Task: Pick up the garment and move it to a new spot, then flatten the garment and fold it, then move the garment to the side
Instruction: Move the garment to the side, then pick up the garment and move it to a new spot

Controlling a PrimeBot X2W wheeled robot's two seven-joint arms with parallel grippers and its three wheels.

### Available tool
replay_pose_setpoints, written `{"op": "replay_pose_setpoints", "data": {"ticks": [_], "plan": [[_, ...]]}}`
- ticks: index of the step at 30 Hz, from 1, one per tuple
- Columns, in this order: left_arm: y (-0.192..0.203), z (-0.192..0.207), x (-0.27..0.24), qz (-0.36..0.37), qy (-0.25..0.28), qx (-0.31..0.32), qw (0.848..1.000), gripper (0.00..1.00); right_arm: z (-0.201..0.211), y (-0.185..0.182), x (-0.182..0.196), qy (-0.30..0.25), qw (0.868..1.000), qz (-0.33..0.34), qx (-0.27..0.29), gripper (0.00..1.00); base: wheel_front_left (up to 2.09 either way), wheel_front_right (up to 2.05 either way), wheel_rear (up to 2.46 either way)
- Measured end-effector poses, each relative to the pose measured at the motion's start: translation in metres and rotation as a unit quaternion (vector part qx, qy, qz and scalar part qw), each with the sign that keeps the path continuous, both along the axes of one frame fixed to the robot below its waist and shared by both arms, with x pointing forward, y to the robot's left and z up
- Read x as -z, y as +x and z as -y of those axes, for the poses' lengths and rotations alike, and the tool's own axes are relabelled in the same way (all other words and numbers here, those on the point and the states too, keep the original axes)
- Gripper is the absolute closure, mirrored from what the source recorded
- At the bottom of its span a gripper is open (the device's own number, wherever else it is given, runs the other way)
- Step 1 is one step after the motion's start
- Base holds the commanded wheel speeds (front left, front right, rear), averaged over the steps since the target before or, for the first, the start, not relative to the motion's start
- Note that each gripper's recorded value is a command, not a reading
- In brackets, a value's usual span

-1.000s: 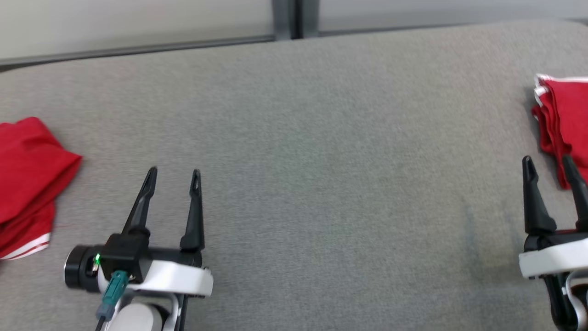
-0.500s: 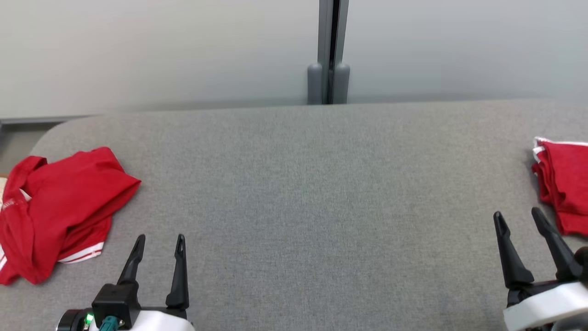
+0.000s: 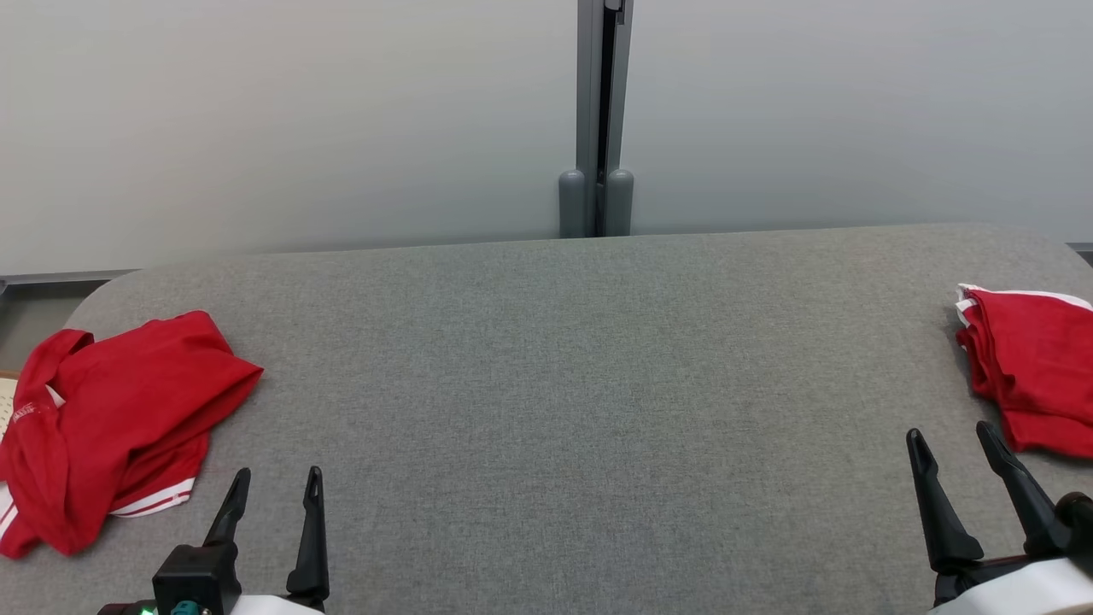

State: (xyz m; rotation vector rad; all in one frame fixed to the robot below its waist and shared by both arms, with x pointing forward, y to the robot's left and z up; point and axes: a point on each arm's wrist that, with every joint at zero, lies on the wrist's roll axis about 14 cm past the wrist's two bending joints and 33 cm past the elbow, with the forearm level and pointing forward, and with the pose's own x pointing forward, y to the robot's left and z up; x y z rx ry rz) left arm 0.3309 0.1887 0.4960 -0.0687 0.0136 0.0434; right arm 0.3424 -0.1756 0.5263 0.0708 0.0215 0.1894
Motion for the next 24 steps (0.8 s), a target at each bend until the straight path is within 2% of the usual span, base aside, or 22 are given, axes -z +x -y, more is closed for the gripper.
{"op": "replay_pose_setpoints", "data": {"ticks": [24], "plan": [[0.0041, 0.0004, 0.0008, 0.0, -0.001, 0.001, 1.0, 0.0, -0.0017, 0.0026, 0.0045, 0.003, 1.0, -0.007, 0.0, 0.0, 0.0, 0.0, 0.0]]}}
